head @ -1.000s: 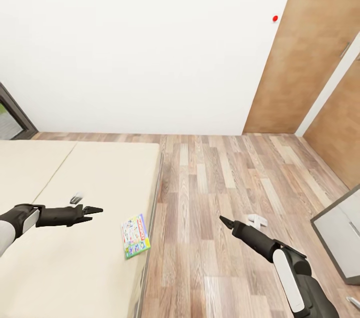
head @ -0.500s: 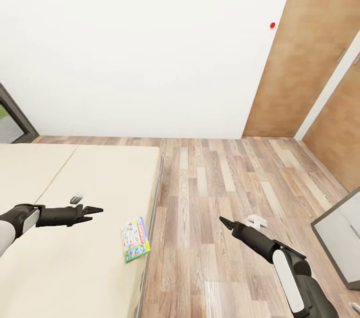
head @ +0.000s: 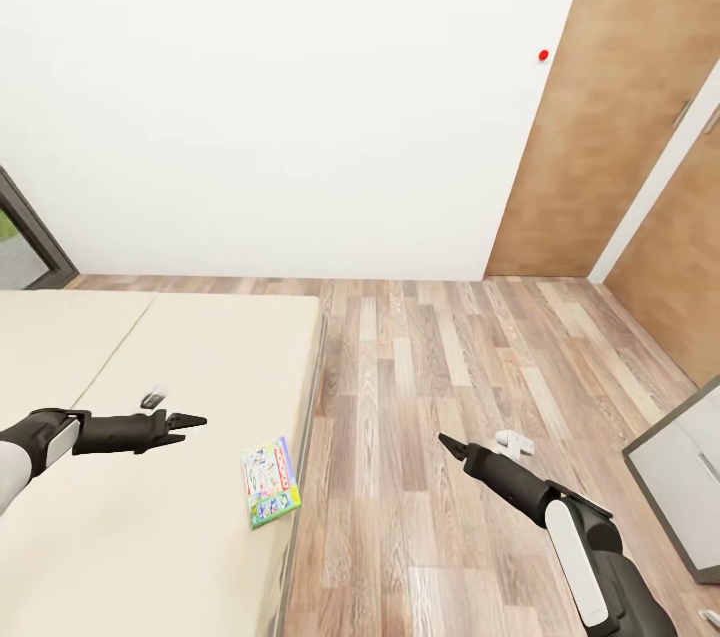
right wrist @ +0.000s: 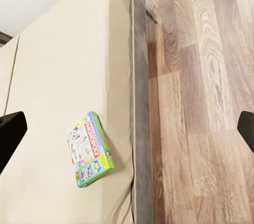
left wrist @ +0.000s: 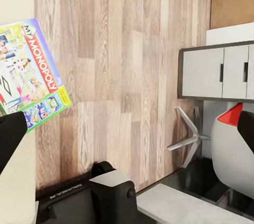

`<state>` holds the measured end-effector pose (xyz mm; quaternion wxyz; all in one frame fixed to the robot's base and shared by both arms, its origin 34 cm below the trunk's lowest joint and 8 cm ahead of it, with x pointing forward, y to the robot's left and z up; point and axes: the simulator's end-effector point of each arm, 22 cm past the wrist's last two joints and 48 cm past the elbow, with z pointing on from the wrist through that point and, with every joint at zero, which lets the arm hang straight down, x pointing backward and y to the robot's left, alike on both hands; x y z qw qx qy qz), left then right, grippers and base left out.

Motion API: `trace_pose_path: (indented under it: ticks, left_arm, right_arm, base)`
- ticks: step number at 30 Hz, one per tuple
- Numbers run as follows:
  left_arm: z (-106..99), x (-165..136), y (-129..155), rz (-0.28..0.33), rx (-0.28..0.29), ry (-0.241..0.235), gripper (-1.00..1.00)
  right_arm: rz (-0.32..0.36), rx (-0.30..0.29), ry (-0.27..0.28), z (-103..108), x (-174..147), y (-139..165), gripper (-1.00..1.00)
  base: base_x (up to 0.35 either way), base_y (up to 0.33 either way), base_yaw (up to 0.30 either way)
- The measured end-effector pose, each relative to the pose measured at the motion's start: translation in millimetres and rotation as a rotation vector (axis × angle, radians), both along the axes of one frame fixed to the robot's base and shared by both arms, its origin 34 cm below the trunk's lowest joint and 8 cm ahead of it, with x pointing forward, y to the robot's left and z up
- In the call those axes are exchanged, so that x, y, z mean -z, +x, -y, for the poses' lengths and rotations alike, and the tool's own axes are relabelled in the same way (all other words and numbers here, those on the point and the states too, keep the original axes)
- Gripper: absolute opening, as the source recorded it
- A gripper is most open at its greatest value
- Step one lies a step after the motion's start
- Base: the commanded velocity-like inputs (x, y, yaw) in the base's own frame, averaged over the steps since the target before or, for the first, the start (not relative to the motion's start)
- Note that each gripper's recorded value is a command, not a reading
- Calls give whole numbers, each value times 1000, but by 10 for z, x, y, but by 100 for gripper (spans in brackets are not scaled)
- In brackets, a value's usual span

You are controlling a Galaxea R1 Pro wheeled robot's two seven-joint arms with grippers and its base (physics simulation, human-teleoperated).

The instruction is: Put all the toys in the child's room - the three board games (two on the bed and one on the table), the two jigsaw puzzles on the table, and the tennis ball on the table - inside the toy box on the table in the child's room.

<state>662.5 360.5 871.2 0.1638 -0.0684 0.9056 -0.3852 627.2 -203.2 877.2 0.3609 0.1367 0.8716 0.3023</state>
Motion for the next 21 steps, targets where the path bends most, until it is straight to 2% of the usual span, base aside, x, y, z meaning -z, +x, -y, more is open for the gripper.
trace_pose_path:
  ticks: [21]
  left_arm:
    - [1, -2, 1, 0, 0, 0, 100]
  right_arm:
    - [2, 3, 6, -2, -12, 5, 100]
  base:
    - [0, 0, 0]
